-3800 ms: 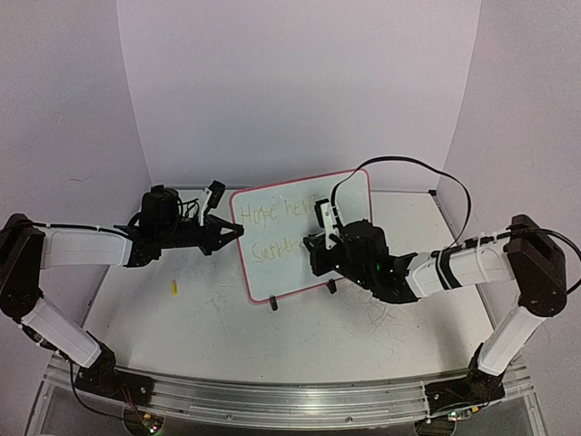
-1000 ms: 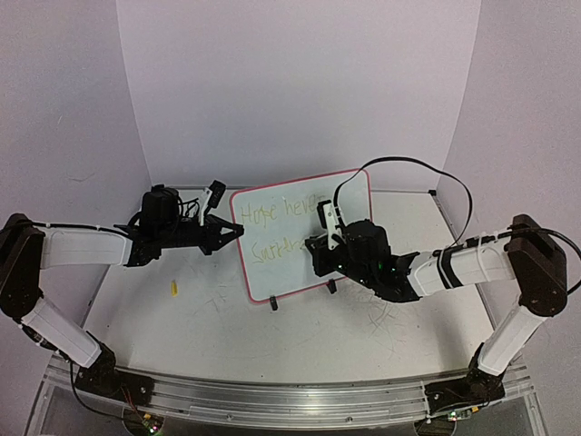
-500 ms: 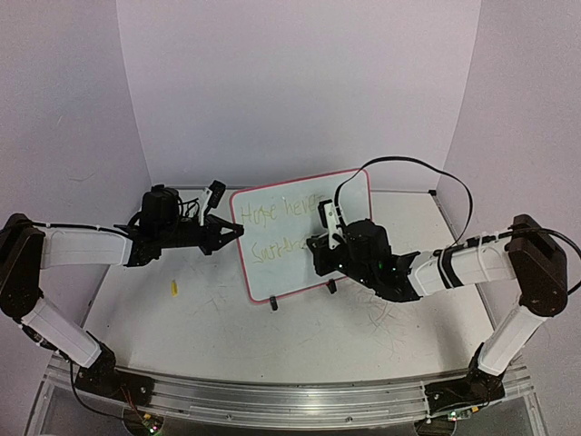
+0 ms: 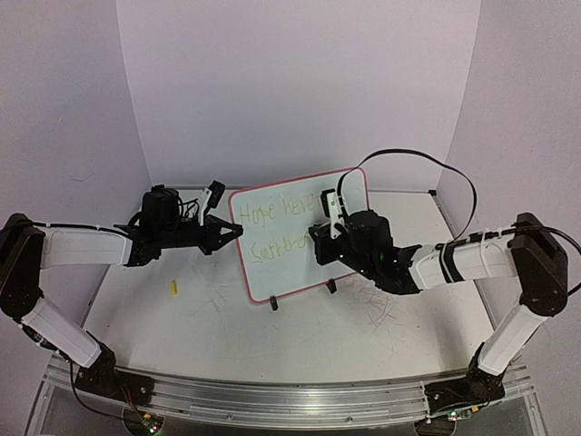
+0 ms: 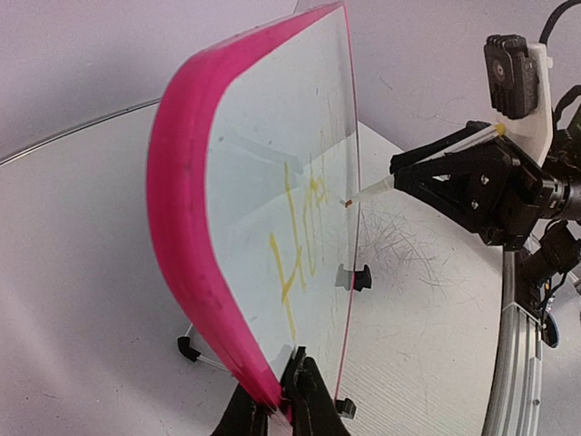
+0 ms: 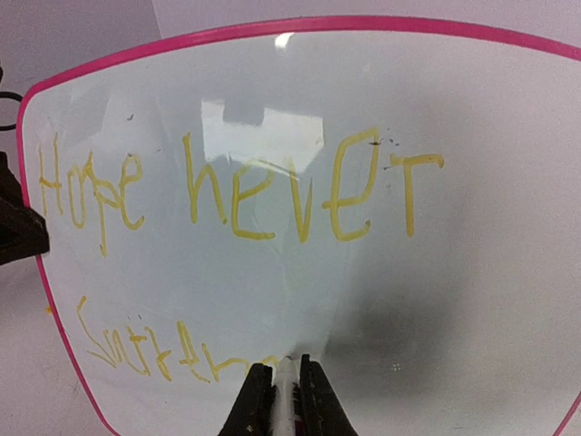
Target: Write a sentence on the whiteboard
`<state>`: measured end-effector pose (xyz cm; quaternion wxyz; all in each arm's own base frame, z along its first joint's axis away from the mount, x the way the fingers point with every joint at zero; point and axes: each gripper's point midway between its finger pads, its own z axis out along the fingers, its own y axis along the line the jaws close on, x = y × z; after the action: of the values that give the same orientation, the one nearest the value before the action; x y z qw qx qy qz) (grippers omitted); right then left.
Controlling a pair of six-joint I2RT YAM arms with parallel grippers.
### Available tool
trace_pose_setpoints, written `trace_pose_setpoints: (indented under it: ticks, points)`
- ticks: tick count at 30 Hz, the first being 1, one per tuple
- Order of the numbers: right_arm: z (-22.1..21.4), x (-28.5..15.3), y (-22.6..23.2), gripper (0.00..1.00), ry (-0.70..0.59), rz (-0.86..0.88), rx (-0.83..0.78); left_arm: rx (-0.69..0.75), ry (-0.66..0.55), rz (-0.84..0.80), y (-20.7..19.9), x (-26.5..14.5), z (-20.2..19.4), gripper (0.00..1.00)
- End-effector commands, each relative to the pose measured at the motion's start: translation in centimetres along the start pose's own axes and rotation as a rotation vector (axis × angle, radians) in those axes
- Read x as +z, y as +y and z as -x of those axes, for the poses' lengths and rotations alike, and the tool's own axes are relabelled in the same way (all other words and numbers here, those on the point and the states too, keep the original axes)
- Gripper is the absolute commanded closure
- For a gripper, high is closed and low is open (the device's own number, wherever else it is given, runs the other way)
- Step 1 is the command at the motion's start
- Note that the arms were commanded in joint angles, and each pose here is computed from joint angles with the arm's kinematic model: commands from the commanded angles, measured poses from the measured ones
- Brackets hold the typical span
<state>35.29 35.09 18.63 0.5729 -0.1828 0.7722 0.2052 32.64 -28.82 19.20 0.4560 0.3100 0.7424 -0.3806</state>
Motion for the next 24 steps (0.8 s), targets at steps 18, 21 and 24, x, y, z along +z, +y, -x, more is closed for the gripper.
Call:
trace_pose_setpoints:
  ticks: [18,21,24]
  points:
    - [1.2,0.2,-1.3,1.00,-0.035,-0.042,0.016,0.113,0.034,0.108,2.1,0.0,-0.6,1.00]
    - [0.0,0.0,-1.1,1.00,-0.006,-0.035,0.016,0.114,0.033,0.108,2.1,0.0,-0.6,1.00]
    - [-0.8,-0.1,-1.0,1.00,0.011,-0.029,0.016,0.115,0.033,0.108,2.2,0.0,-0.5,1.00]
